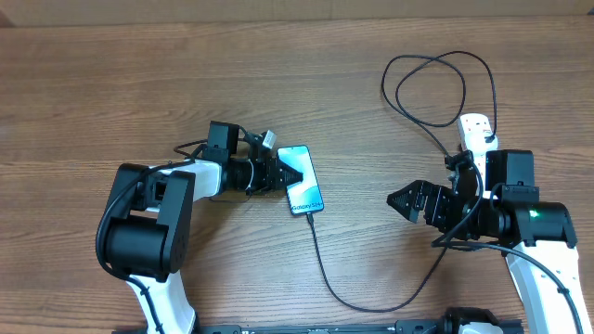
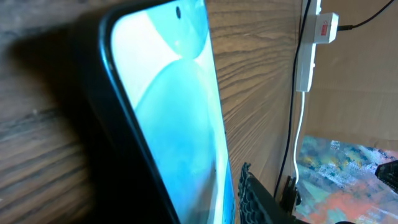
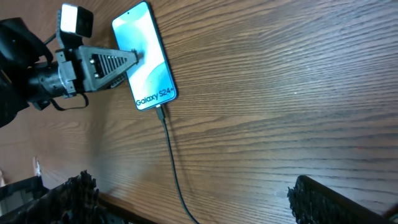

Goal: Plug charger to phone and switch on socket
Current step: 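Lower the phone with the left gripper and lay it flat on the table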

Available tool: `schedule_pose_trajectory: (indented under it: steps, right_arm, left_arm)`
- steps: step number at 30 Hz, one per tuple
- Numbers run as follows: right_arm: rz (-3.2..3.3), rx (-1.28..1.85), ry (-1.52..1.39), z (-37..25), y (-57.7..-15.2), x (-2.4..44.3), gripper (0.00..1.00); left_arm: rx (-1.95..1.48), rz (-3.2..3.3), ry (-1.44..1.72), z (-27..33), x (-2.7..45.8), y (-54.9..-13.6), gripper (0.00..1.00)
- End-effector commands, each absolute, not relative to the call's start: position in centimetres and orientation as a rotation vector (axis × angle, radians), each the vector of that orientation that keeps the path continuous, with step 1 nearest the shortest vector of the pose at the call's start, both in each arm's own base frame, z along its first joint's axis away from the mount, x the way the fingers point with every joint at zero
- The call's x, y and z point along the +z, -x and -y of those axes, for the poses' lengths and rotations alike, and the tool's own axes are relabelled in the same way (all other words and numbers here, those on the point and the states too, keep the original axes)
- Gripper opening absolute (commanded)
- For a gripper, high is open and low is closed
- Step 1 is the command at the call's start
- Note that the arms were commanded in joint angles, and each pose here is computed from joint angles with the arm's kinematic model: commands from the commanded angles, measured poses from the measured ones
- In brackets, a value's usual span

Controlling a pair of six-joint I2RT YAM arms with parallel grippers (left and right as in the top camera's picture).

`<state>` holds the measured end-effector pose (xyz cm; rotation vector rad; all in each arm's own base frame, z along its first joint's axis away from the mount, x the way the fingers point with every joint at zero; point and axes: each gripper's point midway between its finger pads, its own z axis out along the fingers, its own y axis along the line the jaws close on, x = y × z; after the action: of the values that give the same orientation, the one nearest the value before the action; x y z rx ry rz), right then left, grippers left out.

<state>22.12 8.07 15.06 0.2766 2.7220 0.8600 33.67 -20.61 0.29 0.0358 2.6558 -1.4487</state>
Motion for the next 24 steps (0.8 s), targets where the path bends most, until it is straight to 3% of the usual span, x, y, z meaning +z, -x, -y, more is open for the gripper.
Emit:
schedule_pose_trajectory:
  steps: [1, 13, 24]
  right_arm:
    - [-2.708, 0.808, -0.267, -7.5, -22.6, 15.4, 1.00]
    - [-2.704, 0.807, -0.265, -7.5, -22.7, 15.4, 1.00]
    - [-2.699, 0.806, -0.262, -7.5, -22.8, 15.5, 1.00]
  left_arm:
    - [-1.180, -2.768, 0.039, 18.5, -3.6, -33.8, 0.35]
    - [-0.889, -2.921, 0.199, 15.4, -6.3, -32.8, 0.41]
    - [-0.851, -2.941, 0.183, 15.5, -6.6, -32.4, 0.47]
